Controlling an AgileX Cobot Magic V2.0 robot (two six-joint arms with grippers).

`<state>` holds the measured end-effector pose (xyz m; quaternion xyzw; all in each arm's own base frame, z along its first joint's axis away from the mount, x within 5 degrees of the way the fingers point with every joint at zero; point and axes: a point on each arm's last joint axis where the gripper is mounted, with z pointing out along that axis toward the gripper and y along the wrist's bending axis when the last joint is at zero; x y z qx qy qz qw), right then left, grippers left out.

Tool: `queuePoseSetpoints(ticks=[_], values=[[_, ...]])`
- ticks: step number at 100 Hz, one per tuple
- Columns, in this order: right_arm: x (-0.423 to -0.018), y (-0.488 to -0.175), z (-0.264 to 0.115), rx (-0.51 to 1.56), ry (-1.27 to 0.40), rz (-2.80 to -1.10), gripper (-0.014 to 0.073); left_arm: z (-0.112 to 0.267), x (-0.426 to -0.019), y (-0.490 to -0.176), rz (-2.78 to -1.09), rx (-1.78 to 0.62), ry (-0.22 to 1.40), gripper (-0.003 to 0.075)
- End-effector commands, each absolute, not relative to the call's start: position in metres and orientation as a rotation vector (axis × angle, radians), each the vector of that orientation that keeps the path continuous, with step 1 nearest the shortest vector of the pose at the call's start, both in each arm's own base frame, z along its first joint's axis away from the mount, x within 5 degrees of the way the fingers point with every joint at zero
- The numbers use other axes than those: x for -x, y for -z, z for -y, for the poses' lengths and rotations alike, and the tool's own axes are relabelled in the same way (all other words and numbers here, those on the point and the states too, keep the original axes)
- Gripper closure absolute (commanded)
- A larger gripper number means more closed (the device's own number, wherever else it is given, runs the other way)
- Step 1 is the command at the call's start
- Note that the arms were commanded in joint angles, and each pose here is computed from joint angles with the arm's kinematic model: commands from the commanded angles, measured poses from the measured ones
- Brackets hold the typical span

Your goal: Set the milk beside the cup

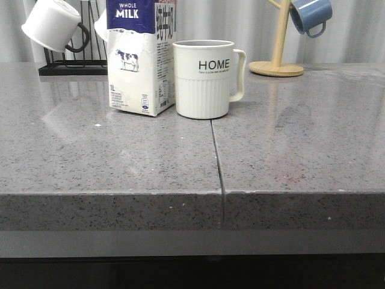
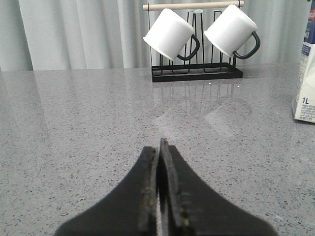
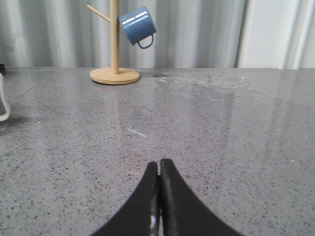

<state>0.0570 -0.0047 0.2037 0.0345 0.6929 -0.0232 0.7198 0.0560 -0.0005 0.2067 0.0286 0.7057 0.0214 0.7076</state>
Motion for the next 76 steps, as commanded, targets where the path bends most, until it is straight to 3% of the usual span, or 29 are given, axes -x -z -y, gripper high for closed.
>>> queuePoseSetpoints(ticks=[1, 76], values=[[-0.0537, -0.213, 0.0049, -0.057, 0.084, -1.42, 0.066, 0.0005, -0.0554, -0.1997, -1.509, -0.051, -0.039, 0.0741], [-0.0538, -0.2132, 0.0049, -0.057, 0.084, -1.418, 0.066, 0.0005, -0.0556, -0.1996, -1.511, -0.051, -0.039, 0.0741]])
